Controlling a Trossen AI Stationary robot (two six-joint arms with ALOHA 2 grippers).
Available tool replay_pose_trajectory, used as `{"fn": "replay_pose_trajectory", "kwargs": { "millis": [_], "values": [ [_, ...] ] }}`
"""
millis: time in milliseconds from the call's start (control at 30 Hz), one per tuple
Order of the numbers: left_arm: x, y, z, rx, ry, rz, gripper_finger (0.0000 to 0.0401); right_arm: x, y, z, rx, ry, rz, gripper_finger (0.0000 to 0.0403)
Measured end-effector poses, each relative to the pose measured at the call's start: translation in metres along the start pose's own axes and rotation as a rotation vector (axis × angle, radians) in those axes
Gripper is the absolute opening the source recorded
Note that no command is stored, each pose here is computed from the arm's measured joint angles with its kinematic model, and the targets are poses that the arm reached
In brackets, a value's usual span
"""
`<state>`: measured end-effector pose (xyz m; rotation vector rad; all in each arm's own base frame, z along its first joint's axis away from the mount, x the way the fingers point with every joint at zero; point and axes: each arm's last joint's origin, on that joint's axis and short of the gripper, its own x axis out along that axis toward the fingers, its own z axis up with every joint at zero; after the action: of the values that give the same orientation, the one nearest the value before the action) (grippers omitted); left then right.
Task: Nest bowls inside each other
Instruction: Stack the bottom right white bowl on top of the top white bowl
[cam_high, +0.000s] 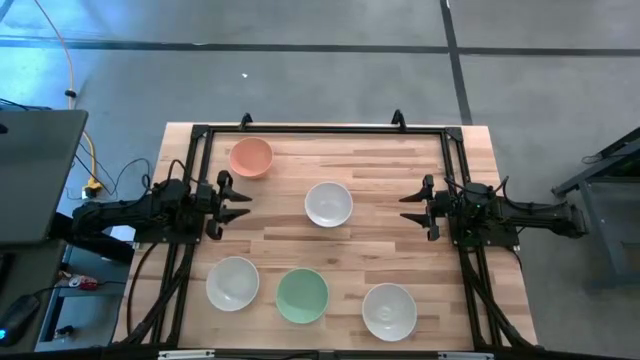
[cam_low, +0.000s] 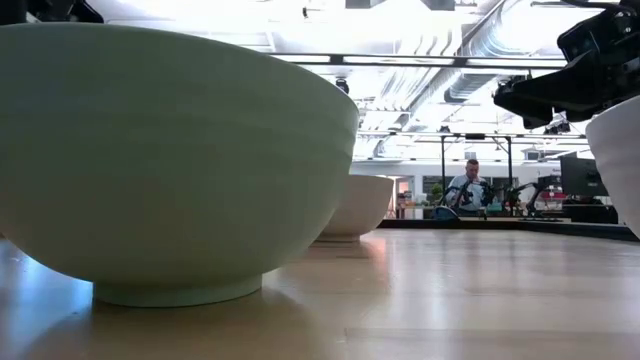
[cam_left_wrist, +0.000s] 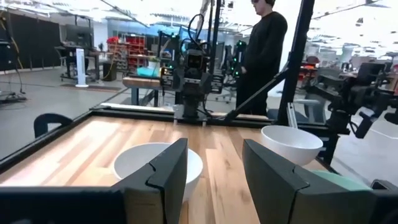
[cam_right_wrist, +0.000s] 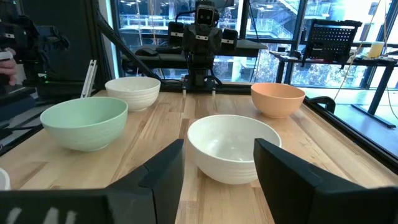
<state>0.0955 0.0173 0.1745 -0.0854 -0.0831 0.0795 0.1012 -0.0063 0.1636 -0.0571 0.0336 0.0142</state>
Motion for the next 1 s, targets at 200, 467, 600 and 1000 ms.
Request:
{"fn": "replay_pose_trajectory", "kwargs": {
  "millis": [200, 467, 600, 1000],
  "values": [
    [0.0, 0.0, 0.0, -0.006, 0.0, 0.0, 0.0145, 0.0, 0.0, 0.0, 0.0, 0.0, 0.0, 0.0185],
    [0.0, -0.0003, 0.0, -0.135, 0.002, -0.008, 0.0145, 0.0, 0.0, 0.0001, 0.0, 0.0, 0.0, 0.0185],
    [0.0, -0.0002, -0.0002, -0.163, 0.003, -0.007, 0.0145, 0.0, 0.0, 0.0, 0.0, 0.0, 0.0, 0.0185],
    [0.0, 0.0, 0.0, -0.266, 0.001, 0.0, 0.0145, -0.0003, -0.0002, 0.0072, 0.235, -0.073, 0.013, 0.0185]
  ]
}}
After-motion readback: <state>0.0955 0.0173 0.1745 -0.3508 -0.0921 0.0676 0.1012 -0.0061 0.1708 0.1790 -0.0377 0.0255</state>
